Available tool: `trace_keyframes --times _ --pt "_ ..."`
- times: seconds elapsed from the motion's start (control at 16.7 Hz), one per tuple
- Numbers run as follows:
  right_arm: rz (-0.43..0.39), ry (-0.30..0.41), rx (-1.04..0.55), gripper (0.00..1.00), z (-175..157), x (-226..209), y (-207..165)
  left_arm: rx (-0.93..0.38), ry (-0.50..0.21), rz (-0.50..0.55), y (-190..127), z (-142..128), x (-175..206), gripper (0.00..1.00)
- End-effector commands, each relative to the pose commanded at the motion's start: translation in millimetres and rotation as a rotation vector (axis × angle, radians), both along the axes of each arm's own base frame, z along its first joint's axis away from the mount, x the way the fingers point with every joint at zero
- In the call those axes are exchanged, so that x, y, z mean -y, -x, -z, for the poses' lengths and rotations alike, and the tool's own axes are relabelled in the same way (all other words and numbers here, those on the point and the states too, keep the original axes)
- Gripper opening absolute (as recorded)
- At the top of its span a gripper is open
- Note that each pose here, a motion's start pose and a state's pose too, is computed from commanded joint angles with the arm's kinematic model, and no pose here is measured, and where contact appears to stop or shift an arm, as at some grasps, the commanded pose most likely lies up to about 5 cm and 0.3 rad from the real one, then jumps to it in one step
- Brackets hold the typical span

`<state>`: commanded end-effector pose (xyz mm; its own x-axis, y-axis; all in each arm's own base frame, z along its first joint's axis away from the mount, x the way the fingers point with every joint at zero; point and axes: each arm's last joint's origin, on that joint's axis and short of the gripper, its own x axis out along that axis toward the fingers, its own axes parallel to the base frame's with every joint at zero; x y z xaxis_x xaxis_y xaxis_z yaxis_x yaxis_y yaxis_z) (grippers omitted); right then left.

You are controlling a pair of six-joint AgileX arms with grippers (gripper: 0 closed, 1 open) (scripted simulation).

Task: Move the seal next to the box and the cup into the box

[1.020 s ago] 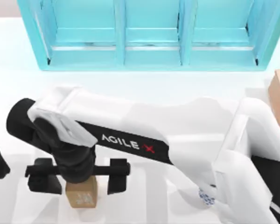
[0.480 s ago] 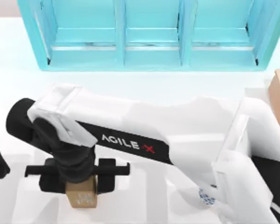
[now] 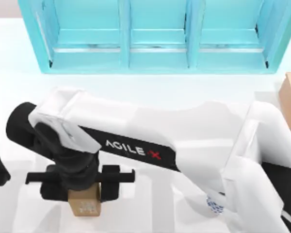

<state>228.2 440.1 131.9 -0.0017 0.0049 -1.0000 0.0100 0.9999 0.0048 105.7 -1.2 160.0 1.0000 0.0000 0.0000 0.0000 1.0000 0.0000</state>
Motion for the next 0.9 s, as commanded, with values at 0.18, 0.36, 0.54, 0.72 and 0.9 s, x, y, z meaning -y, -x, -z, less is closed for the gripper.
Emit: trace_keyframes --times 0.18,0.36,0.54,0.72,0.9 --pt "0.004 0.001 -0.001 0.0 0.5 0.8 -1.4 0.0 0.0 0.0 0.0 0.0 0.0 1.0" --pt "0.004 -0.007 0.003 0.0 -10.1 9.2 -6.9 0.0 0.0 0.0 0.0 0.0 0.0 1.0" --pt "0.003 -0.002 0.0 0.0 -36.1 32.6 -8.5 0.0 0.0 0.0 0.0 0.0 0.0 1.0" --pt "0.005 -0.006 0.006 0.0 -73.8 64.0 -3.2 0.0 0.0 0.0 0.0 0.0 0.0 1.0" --pt "0.005 0.004 0.0 0.0 -93.0 91.6 0.7 0.0 0.0 0.0 0.0 0.0 0.0 1.0"
